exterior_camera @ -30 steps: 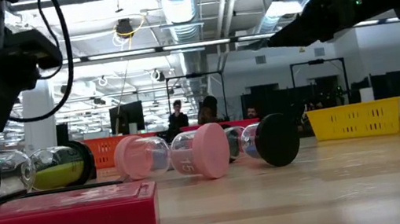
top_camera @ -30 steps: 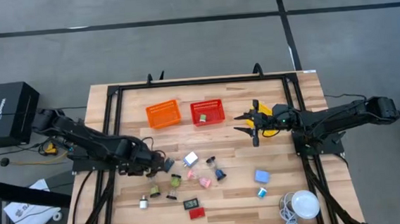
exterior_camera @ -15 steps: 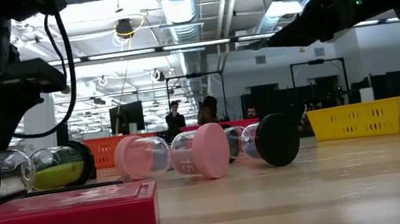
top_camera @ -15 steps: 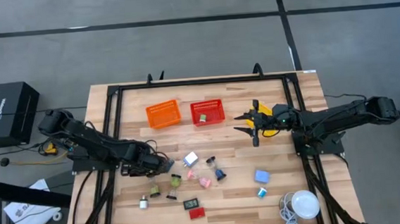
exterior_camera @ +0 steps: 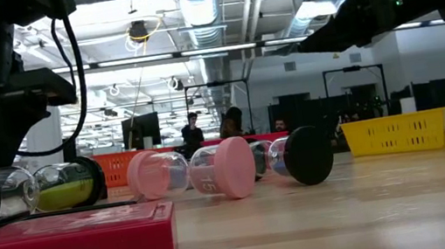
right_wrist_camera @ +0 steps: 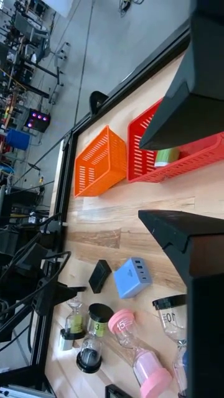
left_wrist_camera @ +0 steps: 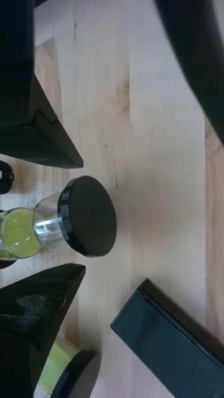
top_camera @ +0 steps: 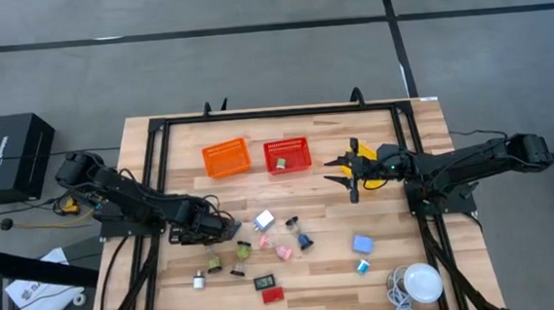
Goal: Pick & Place Office items
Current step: Put the left green hourglass into the orange bin
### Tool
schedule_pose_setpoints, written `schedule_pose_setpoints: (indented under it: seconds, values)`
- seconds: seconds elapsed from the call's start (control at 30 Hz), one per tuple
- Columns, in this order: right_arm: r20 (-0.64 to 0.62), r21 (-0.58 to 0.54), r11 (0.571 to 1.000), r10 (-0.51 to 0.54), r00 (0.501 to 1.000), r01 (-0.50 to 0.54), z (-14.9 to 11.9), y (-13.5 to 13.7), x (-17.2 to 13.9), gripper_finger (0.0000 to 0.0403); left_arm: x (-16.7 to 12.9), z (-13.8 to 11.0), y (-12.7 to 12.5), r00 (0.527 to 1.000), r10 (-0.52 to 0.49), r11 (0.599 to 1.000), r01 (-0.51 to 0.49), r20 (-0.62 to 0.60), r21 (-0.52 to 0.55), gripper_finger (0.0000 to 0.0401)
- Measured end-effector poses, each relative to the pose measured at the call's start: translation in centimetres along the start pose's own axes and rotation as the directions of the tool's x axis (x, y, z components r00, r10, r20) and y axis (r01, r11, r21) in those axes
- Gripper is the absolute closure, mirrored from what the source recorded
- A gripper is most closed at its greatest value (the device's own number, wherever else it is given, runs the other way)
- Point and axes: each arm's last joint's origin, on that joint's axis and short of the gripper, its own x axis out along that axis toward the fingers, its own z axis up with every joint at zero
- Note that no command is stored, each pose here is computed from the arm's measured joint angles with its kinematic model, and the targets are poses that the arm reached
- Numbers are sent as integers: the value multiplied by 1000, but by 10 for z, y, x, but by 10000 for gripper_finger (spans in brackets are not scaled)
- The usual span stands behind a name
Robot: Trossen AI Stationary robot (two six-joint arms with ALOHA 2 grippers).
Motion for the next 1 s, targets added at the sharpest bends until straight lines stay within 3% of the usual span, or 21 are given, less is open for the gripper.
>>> schedule_pose_setpoints:
  seconds: [0.8, 1.0]
  values:
    - [-3, 7, 1000, 3, 1000, -3, 0, 1, 0, 244, 15, -8, 0, 998, 46, 999, -46, 43, 8, 141]
    - [-3, 7, 1000, 3, 1000, -3, 0, 1, 0, 244, 22, -8, -2, 997, 67, 998, -67, 47, -1, 159]
